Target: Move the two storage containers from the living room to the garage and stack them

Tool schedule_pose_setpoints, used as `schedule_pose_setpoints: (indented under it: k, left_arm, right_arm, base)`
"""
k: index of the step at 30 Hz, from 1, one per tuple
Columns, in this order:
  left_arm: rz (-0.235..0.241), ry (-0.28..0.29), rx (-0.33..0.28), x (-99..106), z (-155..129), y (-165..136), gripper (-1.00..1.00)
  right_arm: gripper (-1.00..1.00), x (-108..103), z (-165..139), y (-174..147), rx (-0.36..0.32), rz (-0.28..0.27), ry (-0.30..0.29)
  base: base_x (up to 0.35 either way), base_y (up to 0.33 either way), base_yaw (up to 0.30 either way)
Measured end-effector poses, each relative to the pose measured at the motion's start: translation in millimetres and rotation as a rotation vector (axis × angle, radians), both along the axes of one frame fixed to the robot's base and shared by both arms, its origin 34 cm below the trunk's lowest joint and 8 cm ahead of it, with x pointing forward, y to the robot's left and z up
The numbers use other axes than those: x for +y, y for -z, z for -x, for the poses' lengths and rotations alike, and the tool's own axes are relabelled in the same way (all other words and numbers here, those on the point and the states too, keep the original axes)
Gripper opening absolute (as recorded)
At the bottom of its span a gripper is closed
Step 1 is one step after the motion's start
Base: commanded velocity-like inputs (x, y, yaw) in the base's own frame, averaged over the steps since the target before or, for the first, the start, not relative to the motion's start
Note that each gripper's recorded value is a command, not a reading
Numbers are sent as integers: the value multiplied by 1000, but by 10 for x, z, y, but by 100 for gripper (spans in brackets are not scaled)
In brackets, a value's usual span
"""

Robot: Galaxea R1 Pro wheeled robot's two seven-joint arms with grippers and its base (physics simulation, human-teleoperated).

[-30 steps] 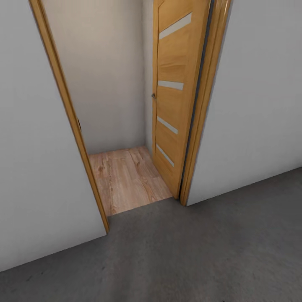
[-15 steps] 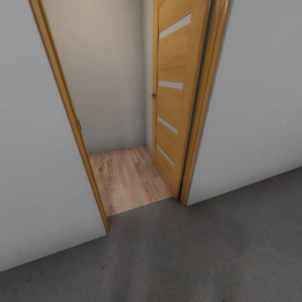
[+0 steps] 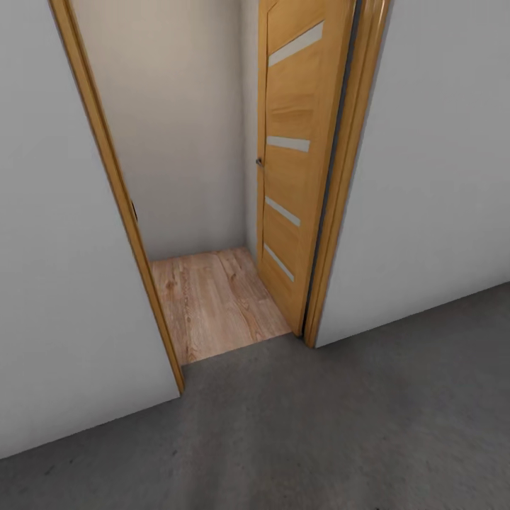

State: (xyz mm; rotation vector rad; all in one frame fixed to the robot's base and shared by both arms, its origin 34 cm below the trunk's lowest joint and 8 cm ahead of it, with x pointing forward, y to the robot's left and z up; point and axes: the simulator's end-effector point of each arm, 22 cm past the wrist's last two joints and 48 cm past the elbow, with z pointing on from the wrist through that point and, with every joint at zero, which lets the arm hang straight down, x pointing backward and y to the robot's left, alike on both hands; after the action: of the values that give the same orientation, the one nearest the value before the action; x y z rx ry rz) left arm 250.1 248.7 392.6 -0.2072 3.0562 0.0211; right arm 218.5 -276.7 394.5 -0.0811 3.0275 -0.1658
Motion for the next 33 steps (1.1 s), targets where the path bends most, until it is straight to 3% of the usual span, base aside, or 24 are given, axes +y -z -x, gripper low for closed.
schedule_pose_setpoints:
  k: [12, 33]
  left_arm:
    - [2, 12, 1, -15, 0, 0, 100]
    - [0, 11, -4, 5, -17, -3, 100]
  right_arm:
    - [100, -6, 0, -1, 0, 1, 1]
    - [100, 23, 2, 1, 0, -9, -1]
  base:
    - [21, 0, 0]
    - [309, 0, 0]
